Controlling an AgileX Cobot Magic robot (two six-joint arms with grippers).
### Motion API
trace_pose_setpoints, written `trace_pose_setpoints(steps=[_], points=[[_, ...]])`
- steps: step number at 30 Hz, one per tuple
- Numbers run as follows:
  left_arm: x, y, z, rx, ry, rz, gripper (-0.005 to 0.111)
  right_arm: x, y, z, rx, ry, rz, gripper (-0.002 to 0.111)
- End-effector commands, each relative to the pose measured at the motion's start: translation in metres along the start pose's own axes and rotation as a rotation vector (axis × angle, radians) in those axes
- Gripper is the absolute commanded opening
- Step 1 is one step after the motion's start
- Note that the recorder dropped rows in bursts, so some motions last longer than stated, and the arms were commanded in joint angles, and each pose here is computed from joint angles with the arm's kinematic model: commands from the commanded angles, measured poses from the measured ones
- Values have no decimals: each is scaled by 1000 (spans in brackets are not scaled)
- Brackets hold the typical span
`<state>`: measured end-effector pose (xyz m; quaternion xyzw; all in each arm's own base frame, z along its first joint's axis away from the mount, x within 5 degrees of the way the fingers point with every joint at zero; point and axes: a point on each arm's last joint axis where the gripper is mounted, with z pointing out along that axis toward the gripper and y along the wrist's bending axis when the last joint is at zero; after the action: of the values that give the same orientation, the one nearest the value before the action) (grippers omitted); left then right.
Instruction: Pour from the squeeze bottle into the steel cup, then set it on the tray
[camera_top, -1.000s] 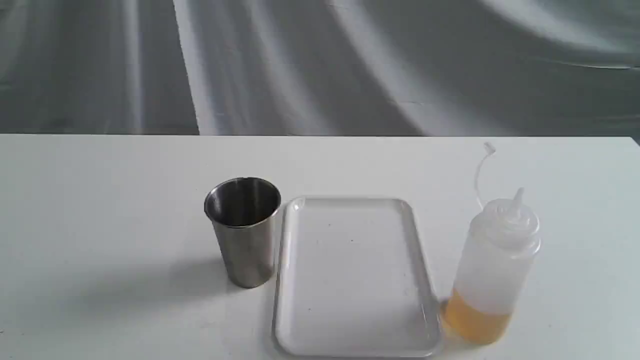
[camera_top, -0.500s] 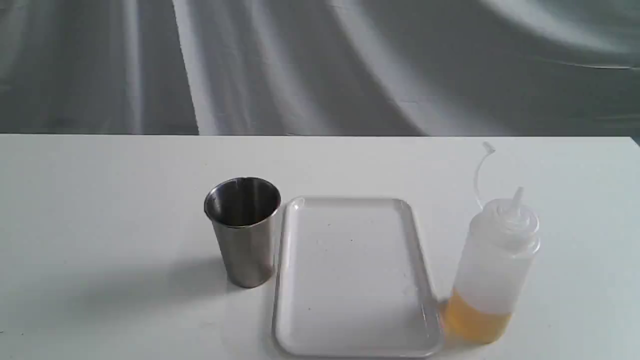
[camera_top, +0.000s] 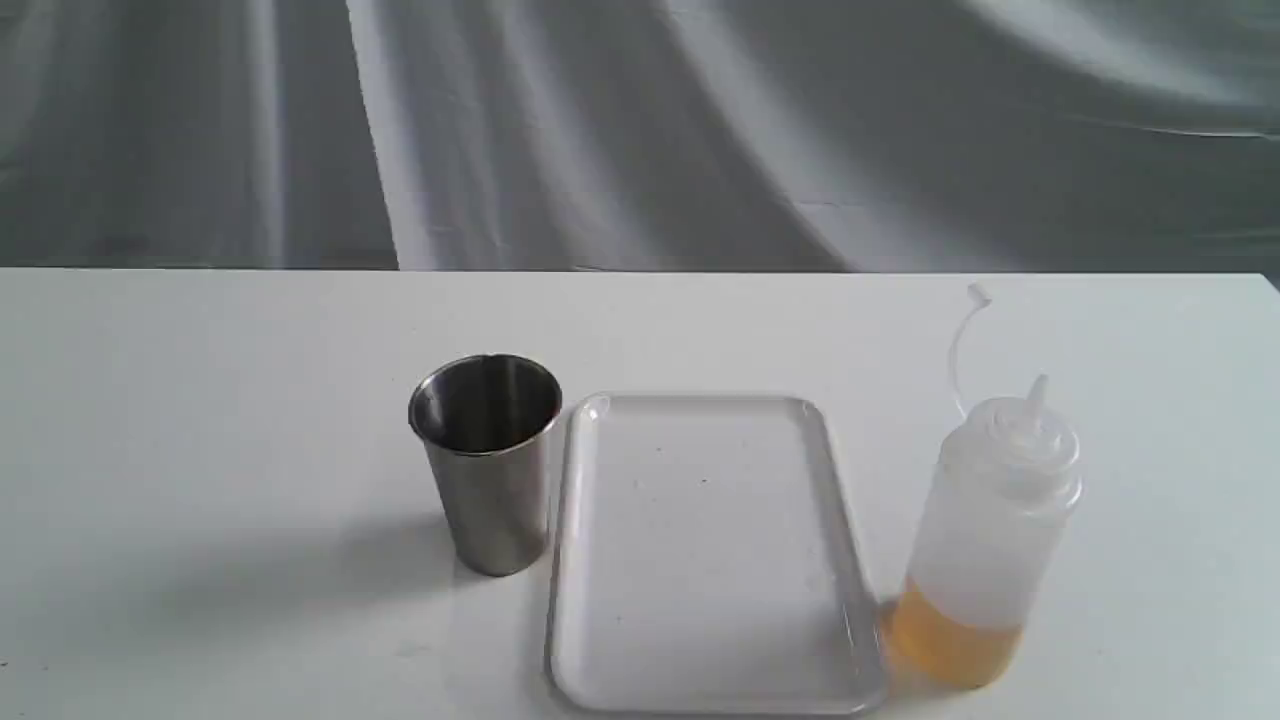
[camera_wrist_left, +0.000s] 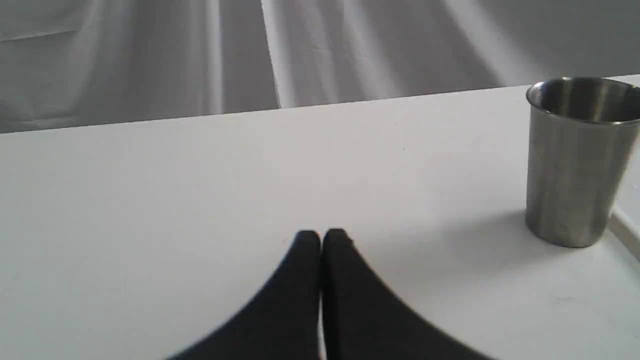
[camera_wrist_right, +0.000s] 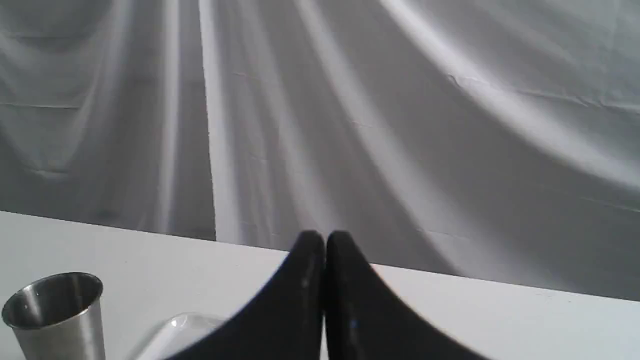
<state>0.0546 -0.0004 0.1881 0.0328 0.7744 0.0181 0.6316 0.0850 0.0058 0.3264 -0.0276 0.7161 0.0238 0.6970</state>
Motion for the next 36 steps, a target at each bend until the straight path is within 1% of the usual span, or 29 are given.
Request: trace_pose_setpoints(steps=[1,3,6,9,18,20,27,36], points=[[1,0,0,-1,-6,-2,0,11,2,13,-16,16,-5,0],[1,0,0,-1,-6,-2,0,22,3,24,-17,87,-15,0],[1,0,0,-1,-6,-2,0,41,4,42,-30,200,-98,0],[1,0,0,-1,-6,-2,0,59,7,56,-59,266,-158,0],[1,0,0,-1,-6,-6,0,107,11,70,-81,408,-62,0],[1,0,0,-1,-6,-6,0,113,11,71,-77,444,-48,0],[1,0,0,-1,-6,-1,0,133,11,80,-87,550,-65,0],[1,0,0,-1,-6,-1,0,137,12,83,-89,570,-65,0]])
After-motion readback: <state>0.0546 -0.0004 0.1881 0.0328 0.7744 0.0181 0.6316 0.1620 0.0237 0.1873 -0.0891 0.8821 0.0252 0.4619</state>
